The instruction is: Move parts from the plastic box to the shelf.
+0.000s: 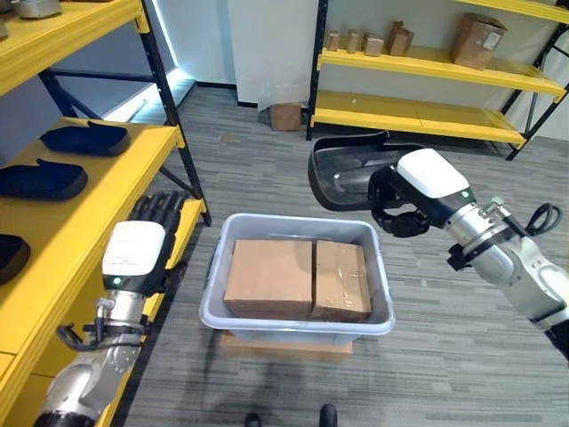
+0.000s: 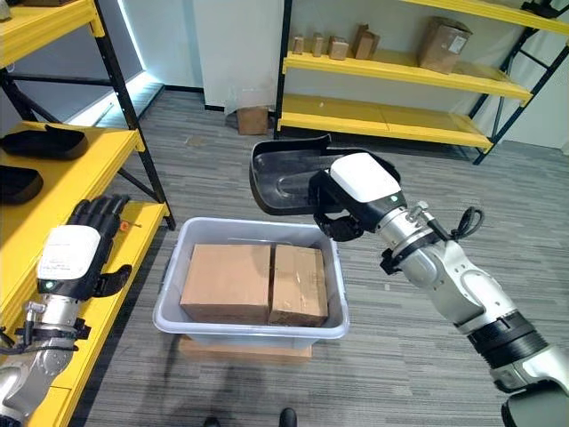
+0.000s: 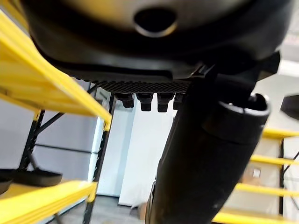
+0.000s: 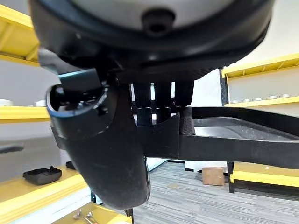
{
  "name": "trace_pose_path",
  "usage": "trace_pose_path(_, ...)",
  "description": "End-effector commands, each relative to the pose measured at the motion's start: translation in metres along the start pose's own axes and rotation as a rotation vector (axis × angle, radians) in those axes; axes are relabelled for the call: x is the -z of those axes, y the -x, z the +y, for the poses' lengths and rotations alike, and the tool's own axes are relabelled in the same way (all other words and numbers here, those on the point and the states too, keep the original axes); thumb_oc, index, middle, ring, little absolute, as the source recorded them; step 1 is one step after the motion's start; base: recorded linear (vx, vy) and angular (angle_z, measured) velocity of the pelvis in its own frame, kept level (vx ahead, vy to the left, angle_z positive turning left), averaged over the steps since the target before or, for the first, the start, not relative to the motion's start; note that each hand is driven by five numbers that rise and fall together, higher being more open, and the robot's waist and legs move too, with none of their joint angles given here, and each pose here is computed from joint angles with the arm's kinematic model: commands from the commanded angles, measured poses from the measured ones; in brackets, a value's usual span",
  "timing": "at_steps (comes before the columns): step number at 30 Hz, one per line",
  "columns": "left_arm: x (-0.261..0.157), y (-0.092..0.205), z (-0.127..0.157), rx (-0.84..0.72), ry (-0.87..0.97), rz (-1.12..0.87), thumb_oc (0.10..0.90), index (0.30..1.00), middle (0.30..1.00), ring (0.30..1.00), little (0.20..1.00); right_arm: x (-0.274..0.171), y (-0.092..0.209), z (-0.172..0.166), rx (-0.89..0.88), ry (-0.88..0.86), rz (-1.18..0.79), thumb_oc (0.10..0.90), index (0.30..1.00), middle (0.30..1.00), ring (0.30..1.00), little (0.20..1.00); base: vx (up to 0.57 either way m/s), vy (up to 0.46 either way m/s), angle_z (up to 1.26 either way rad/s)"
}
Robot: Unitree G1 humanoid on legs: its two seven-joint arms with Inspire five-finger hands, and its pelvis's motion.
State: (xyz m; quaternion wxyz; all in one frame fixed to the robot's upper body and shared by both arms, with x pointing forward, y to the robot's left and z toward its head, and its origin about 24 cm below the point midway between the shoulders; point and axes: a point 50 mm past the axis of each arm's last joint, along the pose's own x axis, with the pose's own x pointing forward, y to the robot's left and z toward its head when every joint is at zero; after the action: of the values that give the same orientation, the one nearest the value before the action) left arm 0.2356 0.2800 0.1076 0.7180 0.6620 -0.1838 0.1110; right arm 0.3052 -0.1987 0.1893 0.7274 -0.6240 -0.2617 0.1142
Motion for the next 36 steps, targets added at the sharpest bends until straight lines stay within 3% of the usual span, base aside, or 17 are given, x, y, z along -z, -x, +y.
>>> trace_pose_path(1,-0.015,-0.037,0.044,-0.284,0.032,-0.106,0.900,1.000,1.000,1.000,1.000,0.002,-0.017,-0.053,0.237,0.020,-0.013,0.400,0.300,0.300,0.300,0.300,0.00,0.000,0.00)
trace_pose_path(12,-0.059,-0.064,0.086,-0.480,0.048,-0.338,0.900,1.000,1.000,1.000,1.000,-0.011,-0.035,-0.037,0.175,-0.011,-0.056,0.400,0.300,0.300,0.300,0.300,0.00,0.000,0.00)
trace_pose_path(18,-0.080,-0.075,0.093,-0.495,0.025,-0.458,0.900,1.000,1.000,1.000,1.000,-0.022,-0.043,-0.032,0.157,-0.020,-0.099,0.400,0.300,0.300,0.300,0.300,0.00,0.000,0.00)
trace_pose_path(36,-0.099,-0.084,0.078,-0.389,0.011,-0.564,0.900,1.000,1.000,1.000,1.000,-0.040,-0.064,-0.036,0.158,-0.003,-0.164,0.400,0.300,0.300,0.300,0.300,0.00,0.003,0.00)
